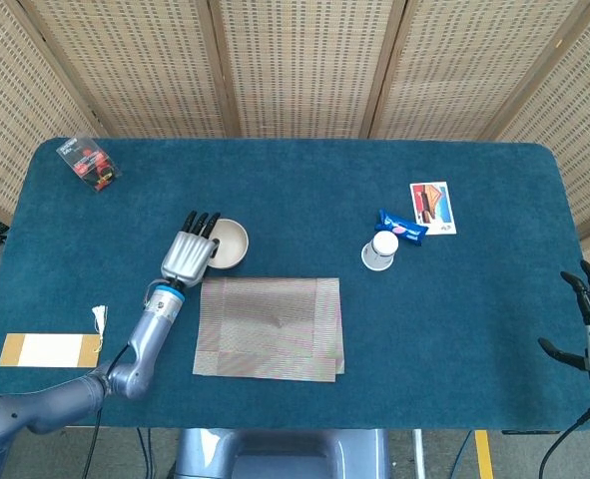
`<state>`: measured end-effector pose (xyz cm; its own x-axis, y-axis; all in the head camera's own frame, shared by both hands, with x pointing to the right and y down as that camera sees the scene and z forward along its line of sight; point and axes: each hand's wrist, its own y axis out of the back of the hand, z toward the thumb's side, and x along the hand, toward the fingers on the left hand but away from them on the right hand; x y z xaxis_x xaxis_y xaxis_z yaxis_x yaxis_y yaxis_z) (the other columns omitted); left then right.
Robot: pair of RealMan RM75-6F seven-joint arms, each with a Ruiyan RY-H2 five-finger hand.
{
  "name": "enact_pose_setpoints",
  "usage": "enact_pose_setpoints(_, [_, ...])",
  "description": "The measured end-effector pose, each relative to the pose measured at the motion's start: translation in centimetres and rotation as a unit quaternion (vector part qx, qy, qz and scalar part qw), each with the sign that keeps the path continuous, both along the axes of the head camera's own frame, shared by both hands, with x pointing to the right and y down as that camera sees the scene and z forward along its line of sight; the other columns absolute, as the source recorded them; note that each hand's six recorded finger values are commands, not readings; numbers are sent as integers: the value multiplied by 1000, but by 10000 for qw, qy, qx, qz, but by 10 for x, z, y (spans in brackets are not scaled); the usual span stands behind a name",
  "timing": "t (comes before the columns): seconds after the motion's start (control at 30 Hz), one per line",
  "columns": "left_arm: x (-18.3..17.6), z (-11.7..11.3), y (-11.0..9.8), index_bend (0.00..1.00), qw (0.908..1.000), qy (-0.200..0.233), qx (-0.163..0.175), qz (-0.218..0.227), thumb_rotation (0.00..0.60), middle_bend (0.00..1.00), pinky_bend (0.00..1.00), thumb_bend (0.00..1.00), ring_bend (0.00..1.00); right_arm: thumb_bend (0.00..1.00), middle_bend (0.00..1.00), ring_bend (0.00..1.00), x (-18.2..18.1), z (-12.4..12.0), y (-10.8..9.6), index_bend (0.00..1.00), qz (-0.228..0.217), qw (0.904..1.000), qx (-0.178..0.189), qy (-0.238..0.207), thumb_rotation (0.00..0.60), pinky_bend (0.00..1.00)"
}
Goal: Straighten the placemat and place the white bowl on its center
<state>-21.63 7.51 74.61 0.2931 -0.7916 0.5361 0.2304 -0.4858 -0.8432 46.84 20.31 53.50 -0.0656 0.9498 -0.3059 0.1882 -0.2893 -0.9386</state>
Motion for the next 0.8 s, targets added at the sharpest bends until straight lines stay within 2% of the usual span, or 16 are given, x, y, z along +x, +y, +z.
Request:
enact_pose_setpoints(0.1, [4, 5, 2, 547, 10000, -71, -2, 48, 600, 0, 0, 399, 0, 57, 0, 0, 0, 0, 0, 156, -4, 10000, -4, -31, 600, 0])
enact_pose_setpoints(0.27, [9, 11, 5, 640, 9999, -145, -6, 89, 600, 0, 0, 639, 0, 57, 0, 0, -1, -1, 0, 156, -20, 10000, -6, -59, 600, 0])
enact_pose_setpoints(0.37, [10, 11, 5, 673, 9998, -148, 45, 94, 600, 0, 0, 711, 0, 57, 0, 0, -2, -2, 0, 156, -27, 10000, 6, -78, 600, 0])
enact_pose_setpoints(0.57, [3, 3, 2, 688, 9997, -105, 236, 45, 600, 0, 0, 779, 0, 56, 0, 0, -2, -4, 1, 156, -35, 9999, 17, -119, 600, 0])
enact_pose_setpoints(0.8, [-15, -5, -5, 723, 9992, -135, 379, -78, 600, 0, 0, 810, 0, 56, 0, 0, -4, -5, 2, 155, -53, 9999, 20, -148, 600, 0])
